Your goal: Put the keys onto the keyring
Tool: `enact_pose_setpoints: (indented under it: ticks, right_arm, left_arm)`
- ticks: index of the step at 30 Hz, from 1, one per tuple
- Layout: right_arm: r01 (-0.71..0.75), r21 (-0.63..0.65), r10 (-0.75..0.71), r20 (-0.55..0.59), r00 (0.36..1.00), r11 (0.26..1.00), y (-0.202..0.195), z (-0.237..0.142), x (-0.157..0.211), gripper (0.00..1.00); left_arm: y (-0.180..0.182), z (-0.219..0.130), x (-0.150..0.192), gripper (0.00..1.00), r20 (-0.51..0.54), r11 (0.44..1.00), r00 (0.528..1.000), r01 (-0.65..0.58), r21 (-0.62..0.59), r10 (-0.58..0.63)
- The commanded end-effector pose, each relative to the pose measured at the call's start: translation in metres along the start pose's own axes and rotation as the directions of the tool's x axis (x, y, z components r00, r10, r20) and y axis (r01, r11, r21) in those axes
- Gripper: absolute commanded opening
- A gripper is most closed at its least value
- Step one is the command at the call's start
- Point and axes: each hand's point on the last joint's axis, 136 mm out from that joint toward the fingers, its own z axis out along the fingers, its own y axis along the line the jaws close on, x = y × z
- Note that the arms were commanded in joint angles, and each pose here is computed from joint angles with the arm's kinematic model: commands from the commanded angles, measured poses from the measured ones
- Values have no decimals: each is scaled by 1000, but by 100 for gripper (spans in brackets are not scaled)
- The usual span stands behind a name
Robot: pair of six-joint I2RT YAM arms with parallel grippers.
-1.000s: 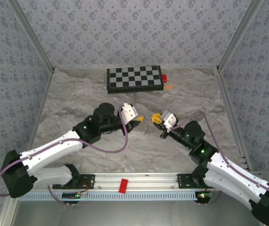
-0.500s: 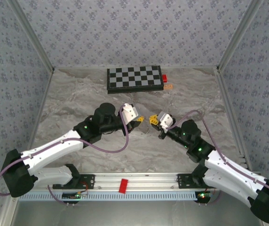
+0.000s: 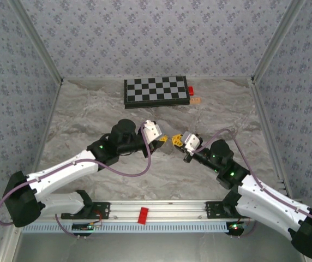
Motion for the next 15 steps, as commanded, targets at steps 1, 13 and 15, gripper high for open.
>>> enact_pose_setpoints:
  ticks: [1,13,15]
  right_arm:
    - [26,1,-26,59,998,1000,-3,-3,-23,0]
    - [30,1,-30,71,997,1000,-1,-3,-27,0]
    - [30,-1,-29,67,997,1000,0,-2,-27,0]
  left_arm:
    - [-4,-2,-25,0,66,999,997,-31,19,30]
    - [-8,-2,-25,0,59,999,998,-23,47,20]
    - [-9,-2,-25,0,60,999,998,-22,49,19]
